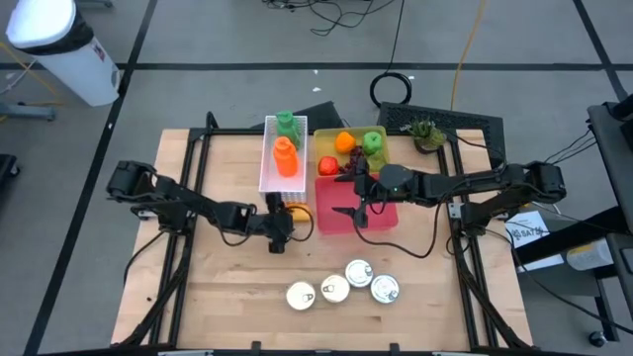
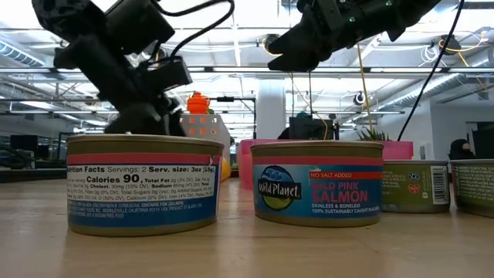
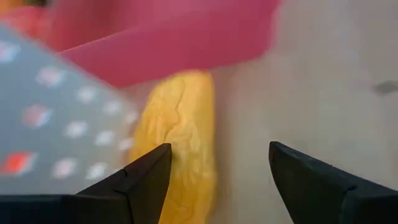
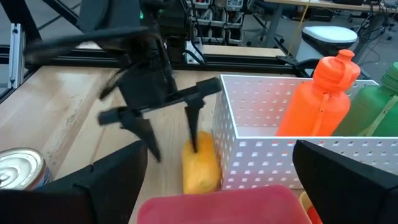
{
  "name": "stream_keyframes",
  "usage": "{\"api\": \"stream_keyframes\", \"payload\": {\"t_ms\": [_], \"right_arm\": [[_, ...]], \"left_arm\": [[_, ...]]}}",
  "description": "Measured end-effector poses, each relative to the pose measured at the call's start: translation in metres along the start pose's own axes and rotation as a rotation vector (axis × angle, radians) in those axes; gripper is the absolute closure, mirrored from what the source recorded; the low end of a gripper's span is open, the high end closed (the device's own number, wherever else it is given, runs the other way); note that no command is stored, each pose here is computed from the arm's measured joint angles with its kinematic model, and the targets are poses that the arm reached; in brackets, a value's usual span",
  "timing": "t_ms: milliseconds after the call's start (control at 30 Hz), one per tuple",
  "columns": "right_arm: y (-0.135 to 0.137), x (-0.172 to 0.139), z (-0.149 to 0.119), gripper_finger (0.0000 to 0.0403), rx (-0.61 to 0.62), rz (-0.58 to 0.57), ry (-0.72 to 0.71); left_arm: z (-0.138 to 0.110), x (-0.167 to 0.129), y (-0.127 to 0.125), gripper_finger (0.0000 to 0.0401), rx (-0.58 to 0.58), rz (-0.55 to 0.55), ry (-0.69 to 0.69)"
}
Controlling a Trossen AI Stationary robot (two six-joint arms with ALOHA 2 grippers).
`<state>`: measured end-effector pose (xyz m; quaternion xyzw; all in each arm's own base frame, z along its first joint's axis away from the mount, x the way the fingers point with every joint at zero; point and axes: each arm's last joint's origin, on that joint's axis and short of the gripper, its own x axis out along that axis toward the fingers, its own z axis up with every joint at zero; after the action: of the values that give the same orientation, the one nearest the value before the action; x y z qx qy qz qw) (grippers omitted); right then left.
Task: Pick & Place Food Item
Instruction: Put the yellow mango into the yellow bin
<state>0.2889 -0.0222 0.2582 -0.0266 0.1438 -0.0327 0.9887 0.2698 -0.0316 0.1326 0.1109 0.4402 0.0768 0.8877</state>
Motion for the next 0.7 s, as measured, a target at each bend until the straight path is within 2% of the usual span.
{"api": "stream_keyframes", "payload": {"t_ms": [133,200,300,367,533,700], "right_arm": [[0.0,0.0,0.0,0.0023,0.0,0.0,0.0],[0.0,0.0,0.0,0.0023,-0.002,0.0,0.0],[0.0,0.0,0.0,0.0023,-0.004,0.0,0.001],[0.0,0.0,-0.001,0.0023,-0.005,0.0,0.006],[0.0,0.0,-0.001,0.0023,-0.003,0.0,0.01],[0.0,0.0,-0.001,0.0023,-0.003,-0.001,0.01]], "left_arm": [[-0.003,-0.002,-0.014,0.0128,0.009,-0.278,0.009],[0.003,-0.006,-0.018,0.0128,0.028,-0.318,-0.045],[0.008,-0.008,-0.016,0.0128,0.031,-0.25,-0.078],[0.004,-0.009,-0.015,0.0128,0.049,-0.236,-0.057],[0.013,-0.02,-0.01,0.0128,0.042,-0.205,-0.126],[0.017,-0.026,-0.002,0.0128,-0.042,-0.049,-0.155]]}}
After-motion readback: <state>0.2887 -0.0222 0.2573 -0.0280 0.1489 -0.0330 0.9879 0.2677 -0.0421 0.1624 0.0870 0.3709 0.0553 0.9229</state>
